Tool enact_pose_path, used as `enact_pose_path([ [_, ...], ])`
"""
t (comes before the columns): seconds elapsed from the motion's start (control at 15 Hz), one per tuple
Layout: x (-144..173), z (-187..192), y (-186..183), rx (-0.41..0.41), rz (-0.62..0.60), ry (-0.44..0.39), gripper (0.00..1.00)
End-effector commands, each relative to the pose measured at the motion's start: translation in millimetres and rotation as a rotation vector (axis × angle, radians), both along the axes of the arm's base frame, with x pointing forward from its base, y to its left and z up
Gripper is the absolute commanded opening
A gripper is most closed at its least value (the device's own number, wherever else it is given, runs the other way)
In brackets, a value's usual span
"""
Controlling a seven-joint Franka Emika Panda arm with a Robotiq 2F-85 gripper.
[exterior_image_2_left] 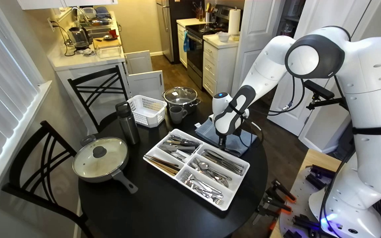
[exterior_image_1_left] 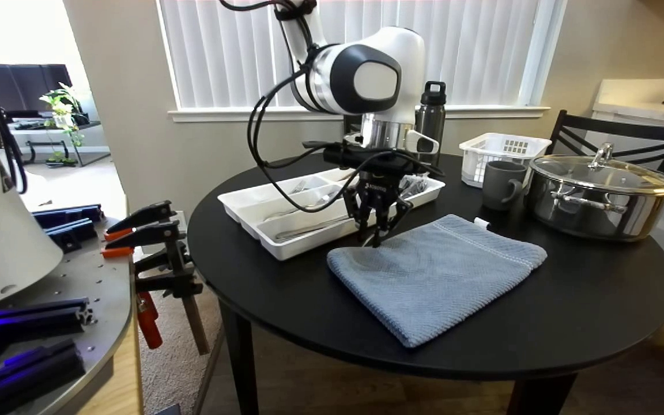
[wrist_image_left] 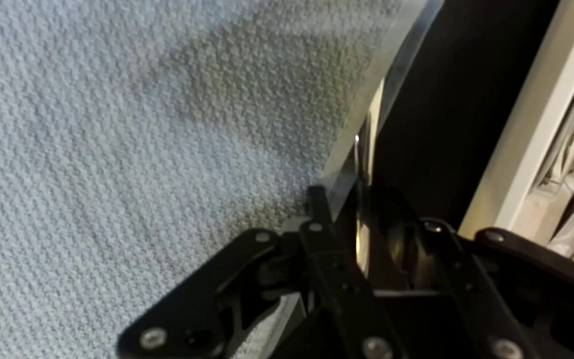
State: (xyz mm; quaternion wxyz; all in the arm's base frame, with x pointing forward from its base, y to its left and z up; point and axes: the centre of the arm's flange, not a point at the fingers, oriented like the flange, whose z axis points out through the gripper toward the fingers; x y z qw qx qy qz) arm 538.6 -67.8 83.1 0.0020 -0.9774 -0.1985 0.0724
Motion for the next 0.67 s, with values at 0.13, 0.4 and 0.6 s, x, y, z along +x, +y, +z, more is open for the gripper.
enact_pose_path([
  [0.13, 8.9, -5.8, 6.7, -0.017, 0.001, -0.017, 0.33],
  [0.4, 6.3, -7.2, 8.3, -0.014, 0.007, -0.015, 0.00],
  [0.6, 3.8, -5.6, 8.0, -0.010, 0.009, -0.016, 0.02],
])
